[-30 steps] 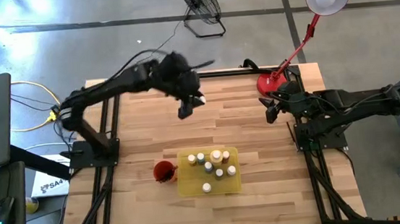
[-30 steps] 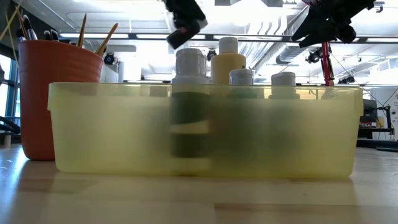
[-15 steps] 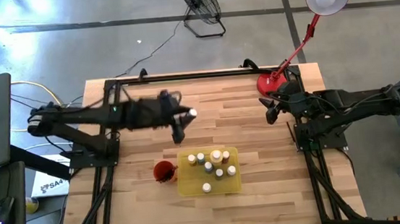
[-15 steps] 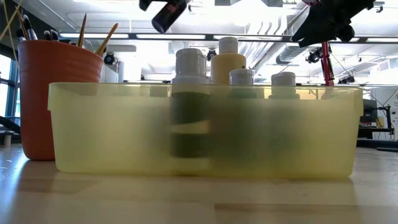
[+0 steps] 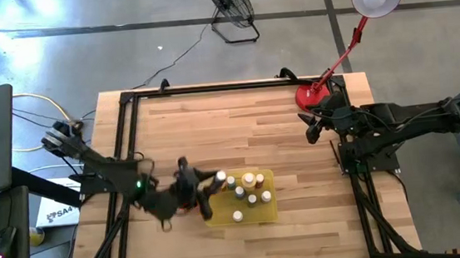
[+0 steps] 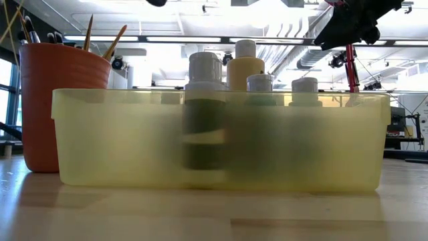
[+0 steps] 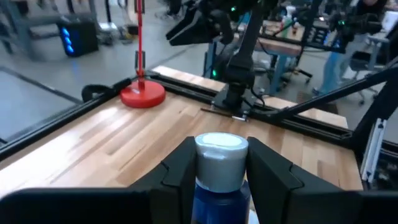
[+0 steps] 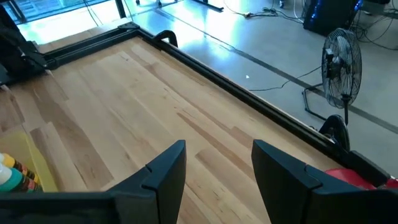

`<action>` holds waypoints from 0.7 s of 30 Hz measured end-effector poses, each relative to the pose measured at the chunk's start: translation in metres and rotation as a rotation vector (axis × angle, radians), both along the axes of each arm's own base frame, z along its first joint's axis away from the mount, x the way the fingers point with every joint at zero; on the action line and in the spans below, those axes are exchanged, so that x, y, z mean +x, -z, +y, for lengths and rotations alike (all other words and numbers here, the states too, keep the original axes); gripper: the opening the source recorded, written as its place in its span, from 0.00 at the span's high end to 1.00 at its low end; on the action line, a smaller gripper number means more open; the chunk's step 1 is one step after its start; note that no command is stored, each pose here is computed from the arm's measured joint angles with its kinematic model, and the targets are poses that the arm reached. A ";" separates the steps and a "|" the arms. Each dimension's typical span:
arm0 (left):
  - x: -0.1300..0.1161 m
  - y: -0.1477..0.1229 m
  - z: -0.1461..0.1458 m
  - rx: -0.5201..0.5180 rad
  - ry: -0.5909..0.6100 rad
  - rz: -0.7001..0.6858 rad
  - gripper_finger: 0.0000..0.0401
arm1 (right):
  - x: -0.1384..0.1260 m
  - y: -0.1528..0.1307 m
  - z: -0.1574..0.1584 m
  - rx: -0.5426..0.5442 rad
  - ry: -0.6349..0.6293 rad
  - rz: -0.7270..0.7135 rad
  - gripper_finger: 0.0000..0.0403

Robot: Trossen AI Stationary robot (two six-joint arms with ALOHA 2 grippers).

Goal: Pick & Place Paint Supplies
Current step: Put the dark blue paint bottle into the yellow bin

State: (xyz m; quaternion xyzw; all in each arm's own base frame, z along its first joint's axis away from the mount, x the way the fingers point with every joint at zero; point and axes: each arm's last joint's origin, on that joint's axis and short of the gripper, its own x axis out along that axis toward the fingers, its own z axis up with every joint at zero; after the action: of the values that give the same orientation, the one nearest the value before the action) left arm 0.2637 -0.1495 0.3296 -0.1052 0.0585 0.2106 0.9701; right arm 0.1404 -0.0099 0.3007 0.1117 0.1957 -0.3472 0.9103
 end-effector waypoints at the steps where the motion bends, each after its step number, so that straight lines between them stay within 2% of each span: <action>1: 0.001 0.004 -0.009 0.008 -0.010 -0.006 0.73 | 0.000 0.000 0.000 0.000 0.000 0.000 0.57; 8: 0.000 0.036 -0.053 0.063 -0.118 -0.032 0.73 | 0.000 0.000 0.000 0.004 -0.006 -0.001 0.57; 13: 0.000 0.057 -0.074 0.084 -0.186 -0.055 0.73 | 0.000 0.000 0.000 0.004 -0.006 -0.001 0.57; 18: 0.004 0.080 -0.086 0.074 -0.254 -0.089 0.73 | 0.000 0.000 0.001 0.022 -0.013 -0.008 0.57; 21: 0.010 0.097 -0.090 0.034 -0.283 -0.121 0.73 | 0.001 0.000 0.001 0.035 -0.022 -0.012 0.57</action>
State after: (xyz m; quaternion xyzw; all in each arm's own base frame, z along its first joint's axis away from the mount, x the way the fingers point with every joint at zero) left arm 0.2737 -0.2399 0.2324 -0.1083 -0.0190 0.3395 0.9341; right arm 0.1411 -0.0090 0.3004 0.1276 0.1977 -0.3332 0.9130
